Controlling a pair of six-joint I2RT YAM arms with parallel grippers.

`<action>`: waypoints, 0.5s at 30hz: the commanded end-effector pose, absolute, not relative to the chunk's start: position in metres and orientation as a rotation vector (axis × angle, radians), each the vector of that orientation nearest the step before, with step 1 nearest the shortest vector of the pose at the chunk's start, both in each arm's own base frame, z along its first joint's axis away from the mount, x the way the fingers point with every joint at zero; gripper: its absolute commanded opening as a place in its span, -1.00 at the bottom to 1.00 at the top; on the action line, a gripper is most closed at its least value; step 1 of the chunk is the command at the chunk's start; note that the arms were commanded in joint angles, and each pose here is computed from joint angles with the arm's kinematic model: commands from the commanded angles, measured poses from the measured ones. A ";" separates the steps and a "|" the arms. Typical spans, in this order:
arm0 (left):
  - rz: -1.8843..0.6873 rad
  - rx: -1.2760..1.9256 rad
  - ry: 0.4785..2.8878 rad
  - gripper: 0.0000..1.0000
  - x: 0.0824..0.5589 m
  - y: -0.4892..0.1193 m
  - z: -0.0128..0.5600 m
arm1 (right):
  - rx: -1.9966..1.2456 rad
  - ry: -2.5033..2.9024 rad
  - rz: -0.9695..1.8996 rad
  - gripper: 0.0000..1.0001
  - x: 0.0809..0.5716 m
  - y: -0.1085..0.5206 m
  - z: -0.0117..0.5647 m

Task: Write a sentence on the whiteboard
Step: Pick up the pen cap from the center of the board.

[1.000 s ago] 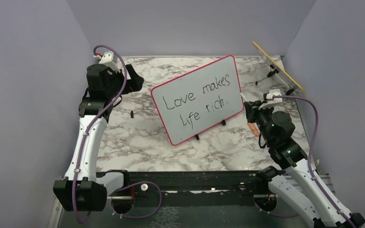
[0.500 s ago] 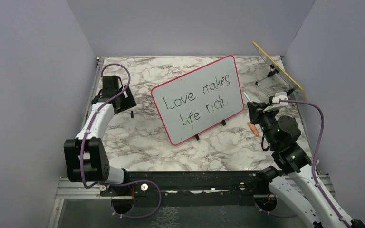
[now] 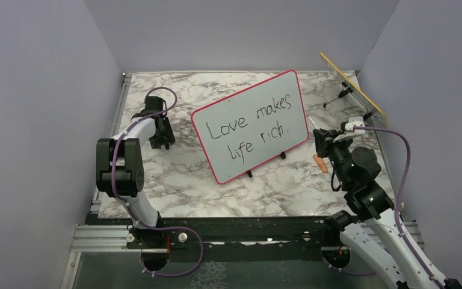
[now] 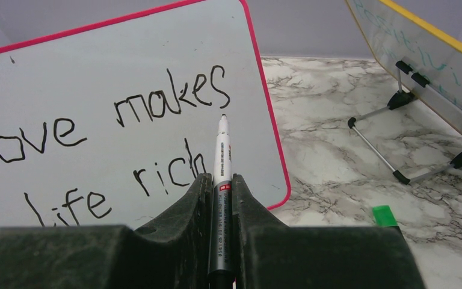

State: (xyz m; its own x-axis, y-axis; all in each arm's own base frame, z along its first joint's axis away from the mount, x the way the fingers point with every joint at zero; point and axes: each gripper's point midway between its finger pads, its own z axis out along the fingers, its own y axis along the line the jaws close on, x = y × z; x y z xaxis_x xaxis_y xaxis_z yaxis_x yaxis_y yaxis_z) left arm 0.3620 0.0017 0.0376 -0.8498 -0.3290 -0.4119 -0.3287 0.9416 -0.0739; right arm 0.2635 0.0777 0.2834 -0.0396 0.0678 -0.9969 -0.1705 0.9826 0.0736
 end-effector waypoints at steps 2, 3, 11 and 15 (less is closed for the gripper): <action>0.039 -0.436 2.685 -0.10 0.374 0.004 0.037 | -0.051 1.596 0.168 -0.98 0.265 0.072 0.283; 0.046 -0.434 2.691 -0.12 0.375 0.005 0.035 | -0.050 1.596 0.168 -0.98 0.265 0.071 0.283; 0.035 -0.424 2.754 -0.35 0.369 0.002 0.021 | -0.042 1.601 0.160 -0.99 0.266 0.070 0.281; 0.032 -0.373 2.797 -0.43 0.363 -0.009 0.013 | -0.041 1.598 0.163 -0.98 0.266 0.071 0.281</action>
State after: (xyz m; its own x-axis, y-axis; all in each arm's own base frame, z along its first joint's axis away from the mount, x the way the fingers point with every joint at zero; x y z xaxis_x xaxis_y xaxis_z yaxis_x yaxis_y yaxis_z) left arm 0.3691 -0.0003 0.0222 -0.8871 -0.2857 -0.3625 -0.2928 0.9555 -0.0364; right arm 0.2644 0.0756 0.2826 -0.0413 0.0667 -0.9969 -0.1572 0.9849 0.0724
